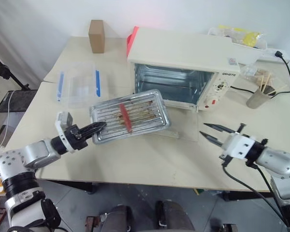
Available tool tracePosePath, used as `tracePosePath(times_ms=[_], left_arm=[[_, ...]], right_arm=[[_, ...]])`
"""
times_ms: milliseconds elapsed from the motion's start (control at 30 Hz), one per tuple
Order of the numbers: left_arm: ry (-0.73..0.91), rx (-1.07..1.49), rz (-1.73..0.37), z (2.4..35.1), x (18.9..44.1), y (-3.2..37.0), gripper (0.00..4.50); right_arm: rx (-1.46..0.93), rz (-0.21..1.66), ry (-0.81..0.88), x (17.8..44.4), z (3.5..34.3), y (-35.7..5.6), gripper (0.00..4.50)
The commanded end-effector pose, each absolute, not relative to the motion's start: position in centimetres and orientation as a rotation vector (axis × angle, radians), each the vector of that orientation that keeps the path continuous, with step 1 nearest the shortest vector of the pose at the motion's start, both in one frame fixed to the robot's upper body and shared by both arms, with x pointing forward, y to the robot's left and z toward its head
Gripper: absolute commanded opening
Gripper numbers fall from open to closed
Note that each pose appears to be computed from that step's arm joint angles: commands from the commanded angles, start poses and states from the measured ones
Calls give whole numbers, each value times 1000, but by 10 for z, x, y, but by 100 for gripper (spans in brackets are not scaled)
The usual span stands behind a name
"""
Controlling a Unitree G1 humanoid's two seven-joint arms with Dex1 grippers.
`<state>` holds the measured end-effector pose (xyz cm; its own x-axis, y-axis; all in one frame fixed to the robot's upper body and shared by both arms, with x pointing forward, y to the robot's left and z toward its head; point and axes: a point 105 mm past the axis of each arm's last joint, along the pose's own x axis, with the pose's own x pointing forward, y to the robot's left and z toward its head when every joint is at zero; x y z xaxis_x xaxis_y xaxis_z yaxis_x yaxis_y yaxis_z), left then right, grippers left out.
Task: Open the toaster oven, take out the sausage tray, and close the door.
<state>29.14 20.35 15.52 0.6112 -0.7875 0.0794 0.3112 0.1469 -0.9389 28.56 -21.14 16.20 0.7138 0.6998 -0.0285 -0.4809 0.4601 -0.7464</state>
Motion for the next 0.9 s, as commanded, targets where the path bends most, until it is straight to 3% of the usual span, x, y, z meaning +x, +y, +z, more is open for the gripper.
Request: tracePosePath(times_ms=[33,200,400,633,900], left_arm=[[352,-1195,-777,168,284,219,0],[237,-1266,-618,164,271,242,0],[133,-1318,-455,152,257,257,0],[29,-1394,-304,144,251,266,0],[-15,-1440,-248,142,248,260,0]], right_arm=[[-659,734,-186,288,155,-236,3],[-478,864,48,283,113,-235,3],[-357,894,80,299,97,-220,3],[-229,941,-12,311,111,-197,3],[-166,883,-191,319,151,-196,3]])
